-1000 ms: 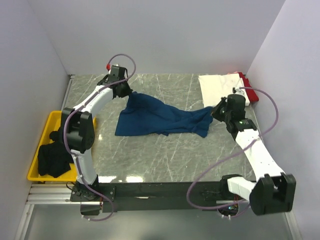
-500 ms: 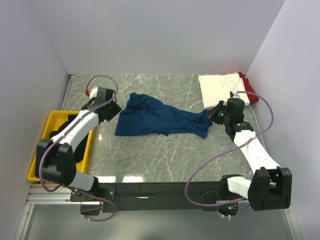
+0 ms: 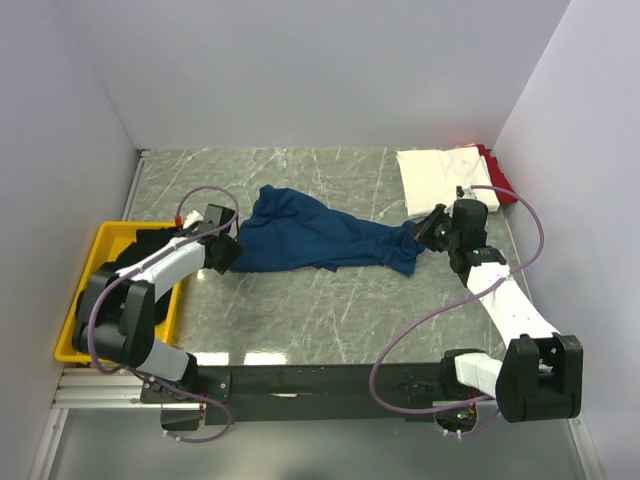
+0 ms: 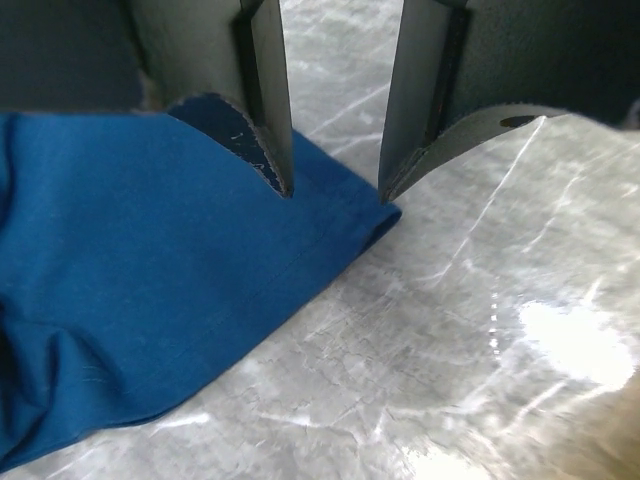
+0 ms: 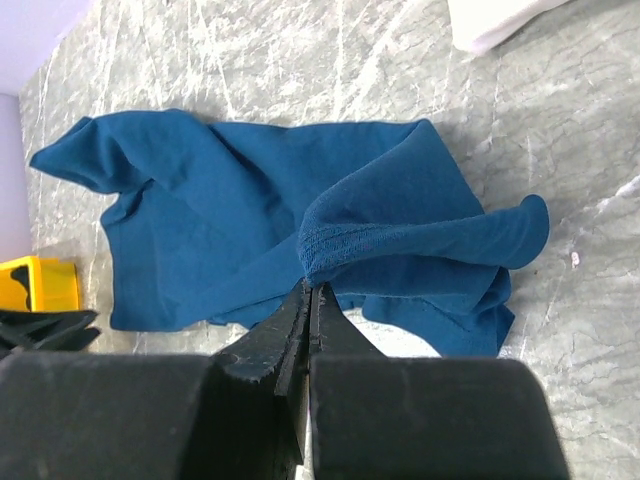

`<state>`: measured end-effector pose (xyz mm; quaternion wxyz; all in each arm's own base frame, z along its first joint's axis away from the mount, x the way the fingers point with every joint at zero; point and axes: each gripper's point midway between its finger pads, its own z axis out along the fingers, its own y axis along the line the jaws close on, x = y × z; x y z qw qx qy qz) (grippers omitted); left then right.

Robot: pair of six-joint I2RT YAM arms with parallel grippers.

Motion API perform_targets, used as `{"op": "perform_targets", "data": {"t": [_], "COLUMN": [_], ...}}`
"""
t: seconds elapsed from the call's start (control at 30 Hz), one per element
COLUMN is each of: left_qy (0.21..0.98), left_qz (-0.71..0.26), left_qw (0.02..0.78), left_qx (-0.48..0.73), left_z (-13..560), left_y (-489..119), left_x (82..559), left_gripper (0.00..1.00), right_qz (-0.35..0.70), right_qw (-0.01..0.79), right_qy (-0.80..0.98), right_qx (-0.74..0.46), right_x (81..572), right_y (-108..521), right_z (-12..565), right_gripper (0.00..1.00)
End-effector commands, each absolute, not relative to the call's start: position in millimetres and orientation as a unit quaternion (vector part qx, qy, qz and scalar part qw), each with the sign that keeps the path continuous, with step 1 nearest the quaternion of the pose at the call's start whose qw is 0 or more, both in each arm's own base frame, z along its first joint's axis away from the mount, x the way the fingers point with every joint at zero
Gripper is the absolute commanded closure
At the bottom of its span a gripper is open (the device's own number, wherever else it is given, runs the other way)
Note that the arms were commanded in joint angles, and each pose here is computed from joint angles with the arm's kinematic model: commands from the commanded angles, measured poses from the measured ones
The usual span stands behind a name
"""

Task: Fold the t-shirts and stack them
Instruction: Flatten the tshirt out

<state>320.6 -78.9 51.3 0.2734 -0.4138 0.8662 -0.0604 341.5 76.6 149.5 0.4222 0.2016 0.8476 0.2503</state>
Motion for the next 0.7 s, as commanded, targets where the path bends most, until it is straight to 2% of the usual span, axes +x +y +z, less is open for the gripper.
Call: {"op": "perform_targets", "data": {"t": [0.0, 0.33, 0.43, 0.53, 0.57, 0.67], "left_qy": [0.862, 0.867, 0.869, 0.871, 0.871, 0.868], "left_qz": [-0.07, -0.046, -0.034, -0.035, -0.032, -0.023], "left_qw": [0.275, 0.256, 0.254, 0.254, 0.256, 0.273], "left_qx": [-0.419, -0.426, -0.424, -0.419, -0.418, -0.414], "left_z": [44.4, 22.9, 17.4, 15.5, 16.8, 33.1], "left_y": [-87.7, -90.1, -89.1, -89.5, -88.8, -82.8], "left_x": [330.9, 327.8, 325.8, 326.1, 325.8, 329.3], "left_gripper": [0.55, 0.56, 0.64, 0.82, 0.99, 0.99], "right_qz": [0.262, 0.269, 0.27, 0.274, 0.276, 0.285], "right_qw": [0.447, 0.445, 0.446, 0.447, 0.445, 0.446], "right_qy": [0.833, 0.832, 0.831, 0.829, 0.83, 0.826], "right_qx": [0.195, 0.192, 0.193, 0.192, 0.193, 0.193], "right_x": [346.9, 347.6, 348.6, 348.7, 348.0, 348.1], "right_y": [76.8, 78.6, 78.1, 79.0, 79.5, 80.3], "right_z": [165.1, 164.2, 165.5, 167.8, 166.9, 172.0], "right_gripper": [1.0, 1.0, 1.0, 1.0, 1.0, 1.0]}}
